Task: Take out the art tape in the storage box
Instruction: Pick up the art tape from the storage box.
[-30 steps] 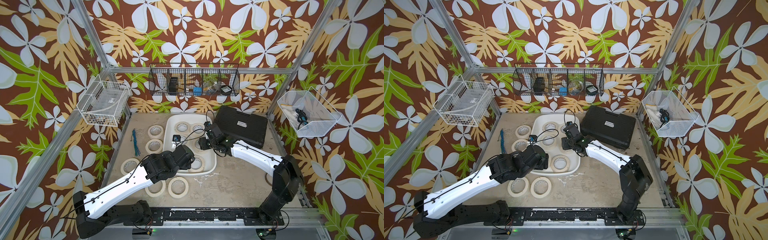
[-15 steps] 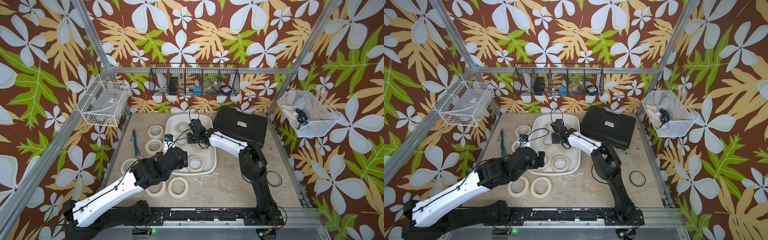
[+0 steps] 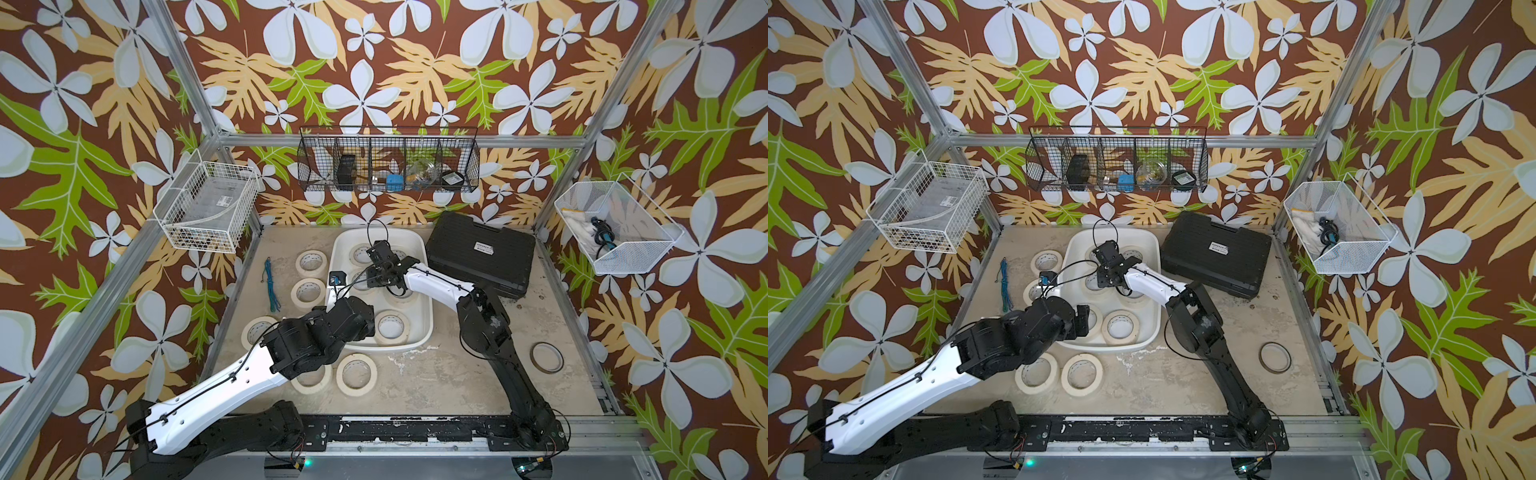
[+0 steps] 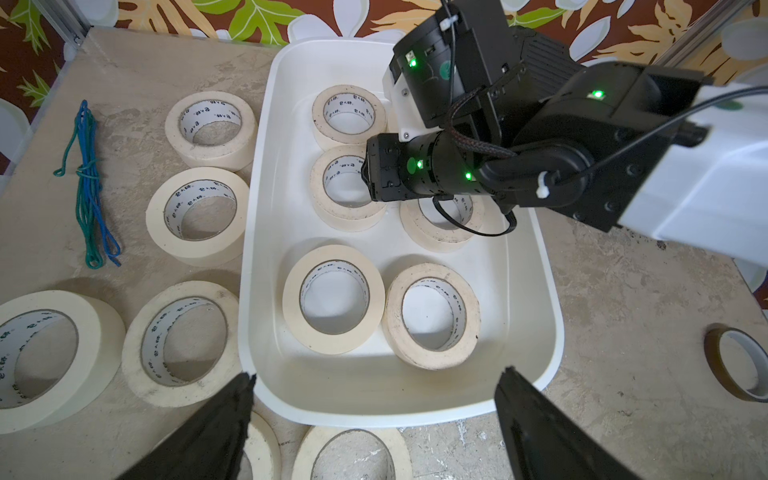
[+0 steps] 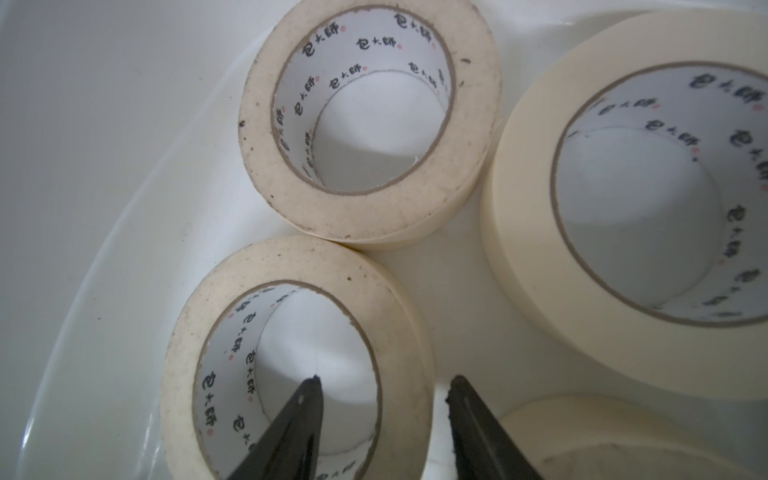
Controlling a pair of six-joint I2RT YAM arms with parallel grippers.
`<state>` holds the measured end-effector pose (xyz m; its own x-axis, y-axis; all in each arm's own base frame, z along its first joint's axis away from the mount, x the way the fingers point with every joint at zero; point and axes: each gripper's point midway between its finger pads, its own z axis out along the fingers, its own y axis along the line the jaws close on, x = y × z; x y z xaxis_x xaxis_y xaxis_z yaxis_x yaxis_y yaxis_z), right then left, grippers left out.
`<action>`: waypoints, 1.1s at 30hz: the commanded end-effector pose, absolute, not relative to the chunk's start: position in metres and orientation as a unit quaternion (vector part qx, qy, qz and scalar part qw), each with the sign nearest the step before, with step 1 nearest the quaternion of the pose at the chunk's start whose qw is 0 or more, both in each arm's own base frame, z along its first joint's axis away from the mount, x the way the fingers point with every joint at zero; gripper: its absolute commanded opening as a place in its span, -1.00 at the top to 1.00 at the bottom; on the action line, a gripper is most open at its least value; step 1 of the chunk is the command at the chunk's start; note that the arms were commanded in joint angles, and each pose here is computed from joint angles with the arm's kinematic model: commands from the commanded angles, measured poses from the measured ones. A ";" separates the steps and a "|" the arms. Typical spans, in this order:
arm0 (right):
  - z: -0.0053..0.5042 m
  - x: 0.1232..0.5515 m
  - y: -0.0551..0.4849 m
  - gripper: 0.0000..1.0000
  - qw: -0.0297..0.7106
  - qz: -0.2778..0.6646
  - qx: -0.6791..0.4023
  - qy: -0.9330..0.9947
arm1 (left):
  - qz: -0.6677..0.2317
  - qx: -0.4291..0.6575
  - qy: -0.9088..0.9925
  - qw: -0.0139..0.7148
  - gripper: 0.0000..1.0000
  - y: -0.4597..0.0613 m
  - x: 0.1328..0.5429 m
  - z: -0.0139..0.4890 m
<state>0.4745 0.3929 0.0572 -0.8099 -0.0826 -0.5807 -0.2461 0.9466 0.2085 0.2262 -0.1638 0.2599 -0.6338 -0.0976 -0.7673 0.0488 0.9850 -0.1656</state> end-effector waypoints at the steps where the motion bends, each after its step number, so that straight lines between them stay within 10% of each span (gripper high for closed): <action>1: 0.052 0.475 0.393 -0.03 0.292 0.134 -0.083 0.943 | -0.090 -0.021 0.897 0.432 -0.88 -0.163 0.227 0.262; 17: 0.087 0.473 0.392 0.69 0.305 0.142 -0.103 0.936 | -0.082 -0.028 0.896 0.436 -0.88 -0.163 0.231 0.262; 33: 0.191 0.428 0.310 0.79 0.367 0.112 -0.111 0.917 | -0.085 -0.027 0.893 0.442 -0.88 -0.173 0.247 0.292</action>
<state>0.4291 0.3194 0.1759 -0.7371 -0.1156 -0.6658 -0.2832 0.9474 0.1490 0.2443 -0.1734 0.2864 -0.6108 -0.1364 -0.7799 0.0219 0.9818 -0.1889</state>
